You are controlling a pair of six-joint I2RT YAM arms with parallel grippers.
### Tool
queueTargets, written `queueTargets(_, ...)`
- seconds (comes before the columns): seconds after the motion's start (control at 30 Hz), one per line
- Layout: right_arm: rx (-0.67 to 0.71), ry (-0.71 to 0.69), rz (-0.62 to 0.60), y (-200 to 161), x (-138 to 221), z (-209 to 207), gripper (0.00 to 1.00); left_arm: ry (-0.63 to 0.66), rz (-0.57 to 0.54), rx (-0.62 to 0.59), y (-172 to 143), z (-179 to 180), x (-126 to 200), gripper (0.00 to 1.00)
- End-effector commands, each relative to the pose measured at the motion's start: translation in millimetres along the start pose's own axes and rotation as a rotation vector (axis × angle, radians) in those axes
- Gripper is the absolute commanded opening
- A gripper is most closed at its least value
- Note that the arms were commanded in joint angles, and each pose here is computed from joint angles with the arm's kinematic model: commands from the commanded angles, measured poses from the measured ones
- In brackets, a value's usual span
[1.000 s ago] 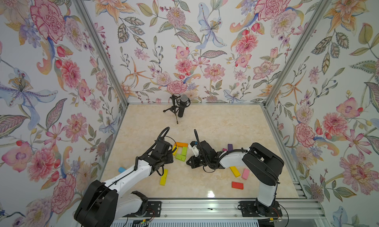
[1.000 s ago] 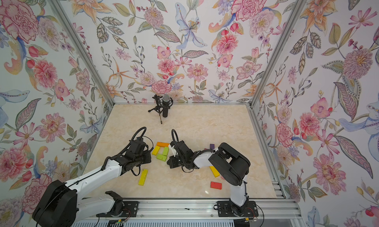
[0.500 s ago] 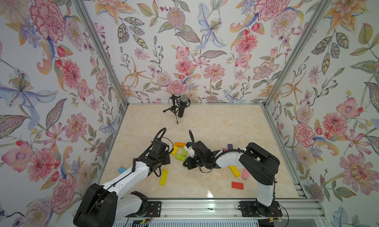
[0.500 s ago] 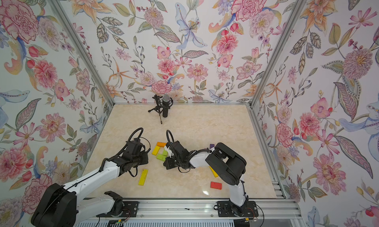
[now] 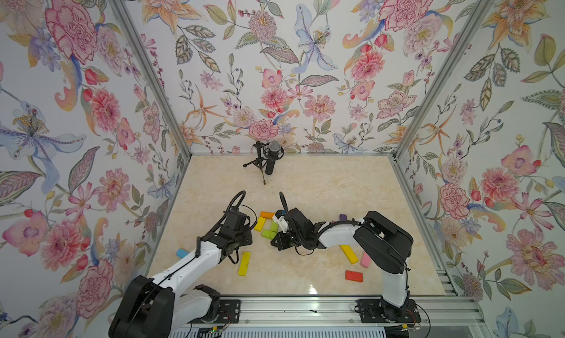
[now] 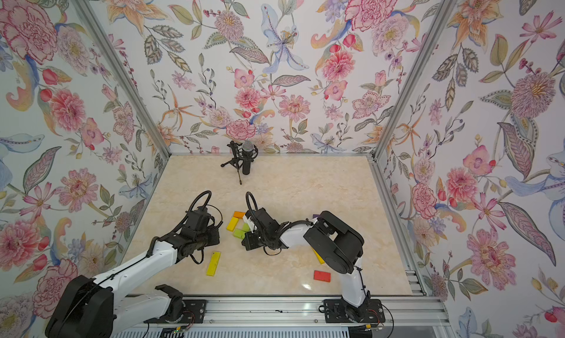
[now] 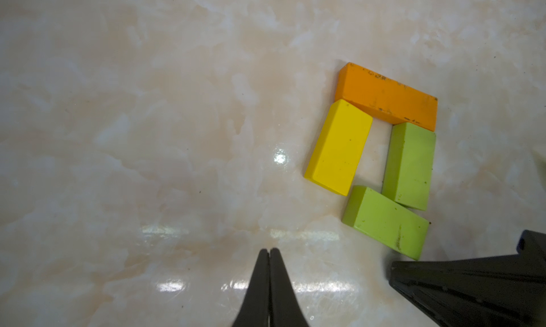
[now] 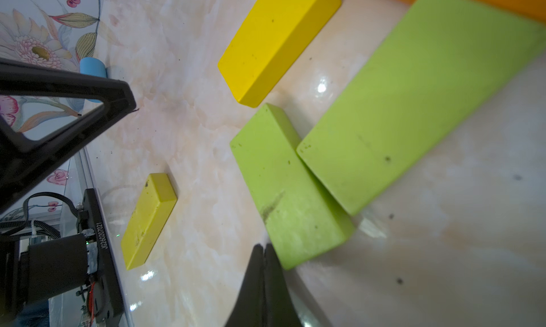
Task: Assemble the letter p with building blocks
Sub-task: Assemble the building block at the center of the board.
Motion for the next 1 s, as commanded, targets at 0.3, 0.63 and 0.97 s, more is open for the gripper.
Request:
queueTargets(0.3,-0.05,-0.096,0.061,-14,-6,-34,0.02,0.002,0.032,-0.007,-8,4,-3,0.07)
queueTargets(0.63,-0.018,-0.043,0.08,-24,-5,-21,0.02,0.004,0.046,-0.007,-11,5,-2,0.06)
queueTargets(0.97,0.037,-0.006,0.094,-34,-4,0,0.02,0.041,0.075,0.085,-37,16,3,0.0)
Point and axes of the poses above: each gripper's point midway between its finger pads, its own x axis back along the fingers, its own z axis along the line the jaws close on, y = z × x, the point moved 4 cm from there along x, back along the fingers, and after that the axes turned 11 degrees about -x, right-handed, at the moved point
